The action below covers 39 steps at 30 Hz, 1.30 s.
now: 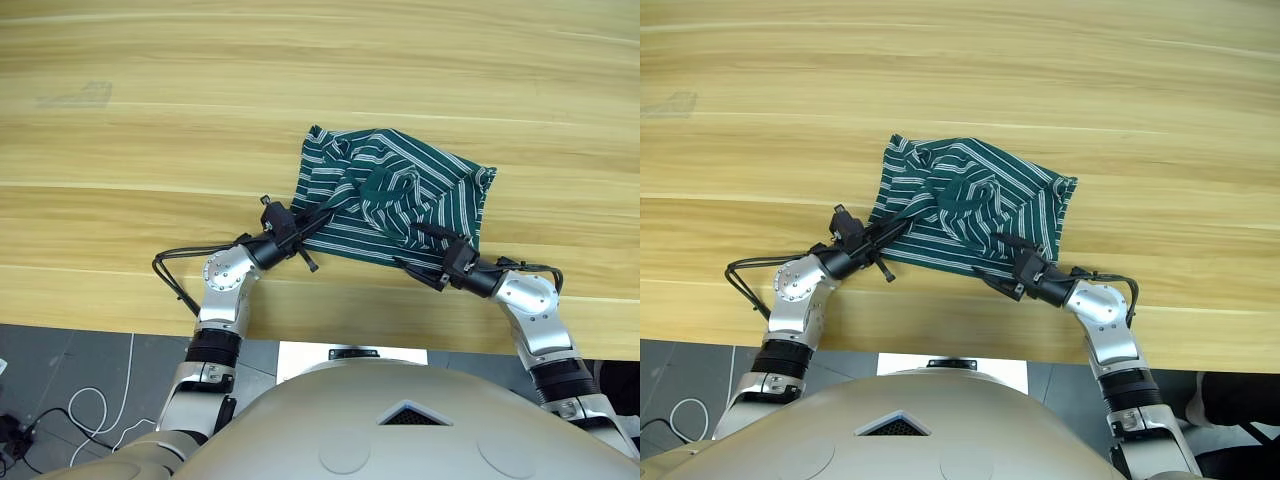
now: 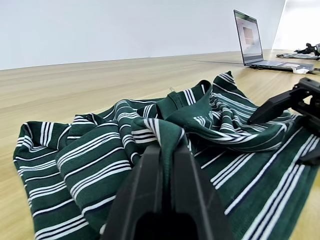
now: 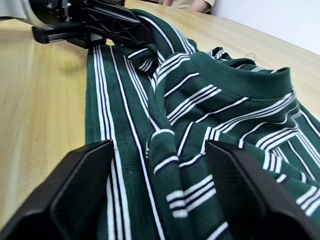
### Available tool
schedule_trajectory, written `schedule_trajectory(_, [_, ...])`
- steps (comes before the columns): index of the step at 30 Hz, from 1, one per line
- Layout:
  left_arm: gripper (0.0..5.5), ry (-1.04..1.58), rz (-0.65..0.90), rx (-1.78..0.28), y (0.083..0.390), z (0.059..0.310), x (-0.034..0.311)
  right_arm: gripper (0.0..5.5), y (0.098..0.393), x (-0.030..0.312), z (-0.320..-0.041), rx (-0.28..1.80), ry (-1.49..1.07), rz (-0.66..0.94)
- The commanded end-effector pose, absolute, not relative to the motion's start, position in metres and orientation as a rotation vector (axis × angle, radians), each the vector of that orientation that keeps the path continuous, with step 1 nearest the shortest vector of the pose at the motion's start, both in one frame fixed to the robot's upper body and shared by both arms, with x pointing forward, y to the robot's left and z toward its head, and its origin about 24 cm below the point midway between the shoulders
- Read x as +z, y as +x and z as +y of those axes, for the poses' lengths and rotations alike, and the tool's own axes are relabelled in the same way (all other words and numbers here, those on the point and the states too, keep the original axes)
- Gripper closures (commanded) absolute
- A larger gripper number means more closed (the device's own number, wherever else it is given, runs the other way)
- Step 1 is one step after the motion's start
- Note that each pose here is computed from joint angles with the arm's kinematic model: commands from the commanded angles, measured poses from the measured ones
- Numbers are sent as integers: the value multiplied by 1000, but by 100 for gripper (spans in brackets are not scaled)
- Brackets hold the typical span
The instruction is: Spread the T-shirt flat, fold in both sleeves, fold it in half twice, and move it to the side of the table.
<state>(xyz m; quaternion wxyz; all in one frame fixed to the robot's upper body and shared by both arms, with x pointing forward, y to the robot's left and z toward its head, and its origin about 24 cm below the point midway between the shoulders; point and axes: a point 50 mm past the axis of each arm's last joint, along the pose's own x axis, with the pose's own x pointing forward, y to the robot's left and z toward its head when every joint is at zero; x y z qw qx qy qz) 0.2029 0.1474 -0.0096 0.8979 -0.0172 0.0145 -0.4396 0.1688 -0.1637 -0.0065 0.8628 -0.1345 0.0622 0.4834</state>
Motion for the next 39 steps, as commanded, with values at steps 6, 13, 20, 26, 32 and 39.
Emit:
schedule_trajectory(6, [550,-44,35,-917,203,148,-8,246,172,-12,-163,1006,-265,173])
schedule_trajectory(13, [550,-53,47,-914,202,150,-10,373,171,-13,-161,1027,-259,171])
schedule_trajectory(20, [550,-57,49,-913,202,150,-10,498,170,-15,-161,1035,-260,169])
schedule_trajectory(26, [550,-61,46,-910,203,150,-10,547,171,-15,-162,1025,-263,163])
schedule_trajectory(32, [550,-55,31,-909,203,153,-10,547,183,-2,-169,936,-258,70])
schedule_trajectory(39, [550,4,-54,-917,211,158,2,547,204,29,-193,790,-322,-72])
